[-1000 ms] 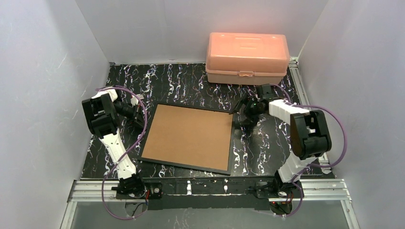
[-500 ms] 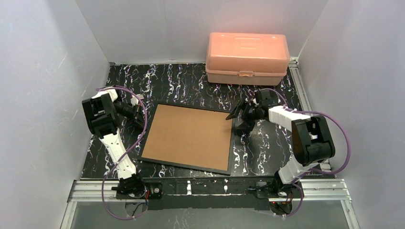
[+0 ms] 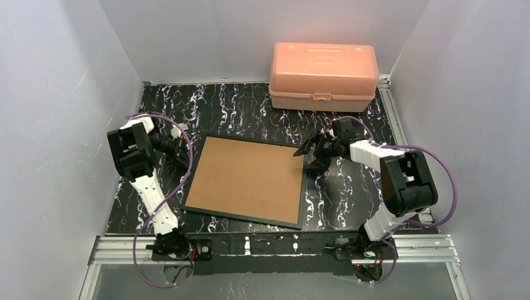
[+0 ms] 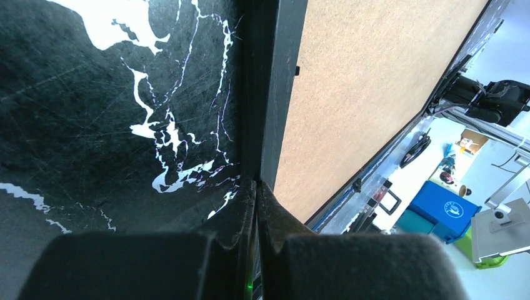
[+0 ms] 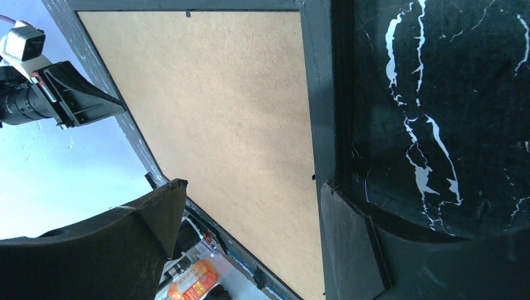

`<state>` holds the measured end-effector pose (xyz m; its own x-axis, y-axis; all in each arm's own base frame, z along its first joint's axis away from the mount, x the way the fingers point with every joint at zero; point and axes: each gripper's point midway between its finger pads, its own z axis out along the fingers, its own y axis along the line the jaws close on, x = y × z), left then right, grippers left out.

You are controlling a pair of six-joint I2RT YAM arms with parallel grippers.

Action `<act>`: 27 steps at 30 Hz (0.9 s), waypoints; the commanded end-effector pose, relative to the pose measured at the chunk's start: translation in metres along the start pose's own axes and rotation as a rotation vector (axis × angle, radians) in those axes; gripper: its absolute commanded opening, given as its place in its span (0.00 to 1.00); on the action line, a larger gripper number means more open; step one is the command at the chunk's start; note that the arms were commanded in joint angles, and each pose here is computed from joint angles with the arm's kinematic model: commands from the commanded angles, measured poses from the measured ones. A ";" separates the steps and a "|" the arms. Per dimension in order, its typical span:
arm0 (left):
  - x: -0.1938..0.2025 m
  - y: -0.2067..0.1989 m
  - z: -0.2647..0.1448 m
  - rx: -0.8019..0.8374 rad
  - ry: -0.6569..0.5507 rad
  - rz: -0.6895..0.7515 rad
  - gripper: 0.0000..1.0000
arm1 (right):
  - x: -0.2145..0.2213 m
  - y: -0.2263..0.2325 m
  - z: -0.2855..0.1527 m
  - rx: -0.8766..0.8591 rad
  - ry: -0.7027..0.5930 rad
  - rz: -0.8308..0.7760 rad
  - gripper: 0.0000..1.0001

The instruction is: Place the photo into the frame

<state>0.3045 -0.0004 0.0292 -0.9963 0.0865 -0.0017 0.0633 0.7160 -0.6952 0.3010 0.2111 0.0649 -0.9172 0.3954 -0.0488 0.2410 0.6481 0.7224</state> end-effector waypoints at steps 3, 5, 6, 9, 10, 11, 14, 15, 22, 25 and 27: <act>-0.003 -0.009 -0.005 -0.010 -0.028 0.049 0.00 | 0.006 -0.002 0.008 -0.015 0.025 0.008 0.86; -0.003 -0.010 -0.005 -0.007 -0.032 0.051 0.00 | 0.009 -0.006 0.011 -0.009 0.034 0.013 0.86; -0.003 -0.010 -0.005 -0.006 -0.033 0.052 0.00 | 0.010 -0.007 0.012 -0.004 0.041 0.018 0.85; -0.003 -0.011 -0.005 0.000 -0.035 0.053 0.00 | 0.014 -0.010 0.014 0.003 0.052 0.023 0.85; -0.003 -0.012 -0.005 0.001 -0.035 0.053 0.00 | 0.016 -0.011 0.015 0.006 0.058 0.022 0.85; -0.003 -0.012 -0.004 0.003 -0.035 0.054 0.00 | 0.017 -0.011 0.016 0.009 0.063 0.022 0.85; -0.003 -0.014 -0.005 0.011 -0.040 0.053 0.00 | 0.022 -0.014 0.018 0.023 0.078 0.022 0.85; -0.003 -0.015 -0.005 0.014 -0.043 0.055 0.00 | 0.024 -0.016 0.018 0.030 0.084 0.024 0.85; 0.000 -0.017 -0.002 0.027 -0.039 0.056 0.00 | 0.030 -0.020 0.024 0.056 0.105 0.024 0.84; 0.000 -0.018 -0.003 0.029 -0.042 0.058 0.00 | 0.032 -0.020 0.026 0.062 0.111 0.019 0.84; 0.000 -0.019 -0.003 0.033 -0.044 0.058 0.00 | 0.034 -0.021 0.028 0.069 0.116 0.016 0.84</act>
<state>0.3041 -0.0010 0.0296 -0.9955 0.0911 -0.0266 0.0841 0.7169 -0.6921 0.2976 0.2248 0.0600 -0.9292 0.3688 -0.0251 0.2304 0.6309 0.7408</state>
